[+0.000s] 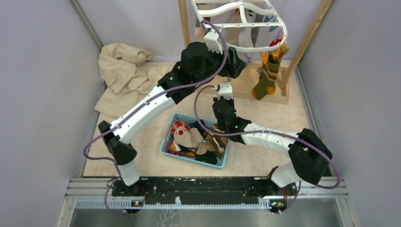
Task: Remove the socks clipped to the hanger
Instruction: Remove the sock from the hanger.
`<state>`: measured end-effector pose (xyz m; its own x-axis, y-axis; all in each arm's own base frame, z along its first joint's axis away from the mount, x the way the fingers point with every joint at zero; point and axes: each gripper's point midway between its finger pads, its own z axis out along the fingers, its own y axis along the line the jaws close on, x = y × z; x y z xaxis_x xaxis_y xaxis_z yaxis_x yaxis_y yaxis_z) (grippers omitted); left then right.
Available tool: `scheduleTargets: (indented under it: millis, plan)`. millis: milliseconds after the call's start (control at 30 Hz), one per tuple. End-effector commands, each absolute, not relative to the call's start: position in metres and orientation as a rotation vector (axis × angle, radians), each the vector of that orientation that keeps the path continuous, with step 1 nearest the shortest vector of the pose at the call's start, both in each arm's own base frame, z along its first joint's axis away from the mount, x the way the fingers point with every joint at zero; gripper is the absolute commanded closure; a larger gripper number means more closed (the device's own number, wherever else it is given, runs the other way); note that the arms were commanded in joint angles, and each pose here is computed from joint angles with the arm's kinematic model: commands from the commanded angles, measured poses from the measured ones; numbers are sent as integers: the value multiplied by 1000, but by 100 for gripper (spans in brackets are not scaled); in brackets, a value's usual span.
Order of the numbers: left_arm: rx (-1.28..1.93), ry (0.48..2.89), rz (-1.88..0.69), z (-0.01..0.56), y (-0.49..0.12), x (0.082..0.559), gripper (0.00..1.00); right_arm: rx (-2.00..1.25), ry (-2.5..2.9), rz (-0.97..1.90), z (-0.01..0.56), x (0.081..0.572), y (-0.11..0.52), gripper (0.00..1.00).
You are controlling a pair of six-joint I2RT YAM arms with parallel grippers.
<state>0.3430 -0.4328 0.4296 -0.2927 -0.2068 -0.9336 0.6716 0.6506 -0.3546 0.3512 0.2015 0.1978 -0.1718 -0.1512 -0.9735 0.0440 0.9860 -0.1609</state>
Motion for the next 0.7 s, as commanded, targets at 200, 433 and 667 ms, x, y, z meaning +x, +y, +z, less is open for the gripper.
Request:
scheduleTargets:
  millis: [200, 433, 667]
  plan:
    - [401, 1543, -821, 466, -429, 350, 20, -29, 1697, -130, 216, 355, 211, 100]
    - [438, 1532, -778, 461, -430, 354, 25, -30, 1696, -131, 217, 356, 211, 100]
    - [492, 1533, -729, 449, -428, 355, 26, -32, 1692, -136, 219, 356, 211, 100]
